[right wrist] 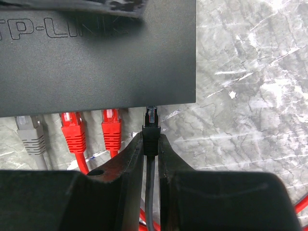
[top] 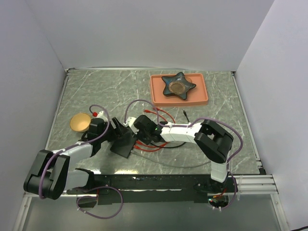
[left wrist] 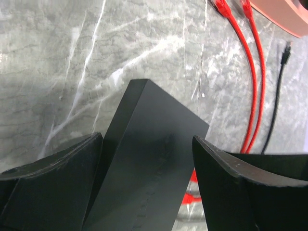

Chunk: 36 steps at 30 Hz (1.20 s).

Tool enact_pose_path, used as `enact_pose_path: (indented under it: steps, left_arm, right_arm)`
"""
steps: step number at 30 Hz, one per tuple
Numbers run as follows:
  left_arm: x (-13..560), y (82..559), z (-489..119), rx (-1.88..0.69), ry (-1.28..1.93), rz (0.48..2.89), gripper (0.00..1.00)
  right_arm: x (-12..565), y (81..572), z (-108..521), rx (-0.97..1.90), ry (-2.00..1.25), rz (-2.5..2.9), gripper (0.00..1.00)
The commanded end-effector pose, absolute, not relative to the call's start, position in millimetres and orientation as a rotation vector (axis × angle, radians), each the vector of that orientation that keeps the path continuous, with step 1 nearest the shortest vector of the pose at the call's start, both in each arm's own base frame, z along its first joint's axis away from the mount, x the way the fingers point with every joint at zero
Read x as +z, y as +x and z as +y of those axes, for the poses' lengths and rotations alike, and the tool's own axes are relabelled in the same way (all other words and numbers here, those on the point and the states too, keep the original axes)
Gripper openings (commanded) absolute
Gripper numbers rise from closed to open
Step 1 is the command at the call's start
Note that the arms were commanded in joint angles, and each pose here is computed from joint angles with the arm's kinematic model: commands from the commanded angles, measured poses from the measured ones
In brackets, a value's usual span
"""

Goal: Insert the plug into the switch port

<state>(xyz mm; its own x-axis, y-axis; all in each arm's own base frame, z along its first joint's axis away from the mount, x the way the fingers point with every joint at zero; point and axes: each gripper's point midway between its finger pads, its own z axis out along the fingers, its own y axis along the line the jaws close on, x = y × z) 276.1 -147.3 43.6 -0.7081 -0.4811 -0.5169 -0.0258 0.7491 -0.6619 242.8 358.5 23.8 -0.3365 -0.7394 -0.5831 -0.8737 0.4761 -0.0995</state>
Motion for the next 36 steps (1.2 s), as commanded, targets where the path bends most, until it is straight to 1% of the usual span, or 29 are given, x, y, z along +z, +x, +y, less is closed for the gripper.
enact_pose_path:
  steps: [1,5,10,11,12,14,15,19,36]
  left_arm:
    - [36.9,282.1,-146.1,-0.716,-0.437,2.269,0.82]
    - [32.2,284.3,-147.9,-0.607,-0.441,2.293,0.82]
    - [29.7,284.9,-149.4,-0.572,-0.441,2.294,0.8]
    - [28.2,284.7,-150.1,-0.571,-0.437,2.299,0.79]
    - [28.6,284.6,-151.3,-0.574,-0.428,2.302,0.75]
    - [27.6,284.3,-155.0,-0.587,-0.41,2.312,0.72]
    - [27.1,284.0,-156.2,-0.59,-0.403,2.316,0.68]
    - [27.0,283.4,-164.5,-0.623,-0.363,2.329,0.59]
    - [23.1,278.4,-168.6,-0.634,-0.329,2.359,0.57]
  right_arm:
    - [59.5,246.0,394.1,0.432,-1.291,2.021,0.0]
    - [56.1,244.6,393.7,0.429,-1.3,2.03,0.0]
    - [56.5,244.8,393.8,0.433,-1.292,2.029,0.0]
    - [56.7,245.5,393.7,0.433,-1.289,2.028,0.0]
    - [57.0,244.8,394.0,0.435,-1.289,2.027,0.0]
    - [57.6,244.9,394.5,0.443,-1.284,2.022,0.0]
    - [57.6,244.0,394.8,0.446,-1.286,2.02,0.0]
    - [59.4,244.8,398.3,0.462,-1.273,2.013,0.0]
    - [72.9,258.7,421.4,0.506,-1.206,1.968,0.0]
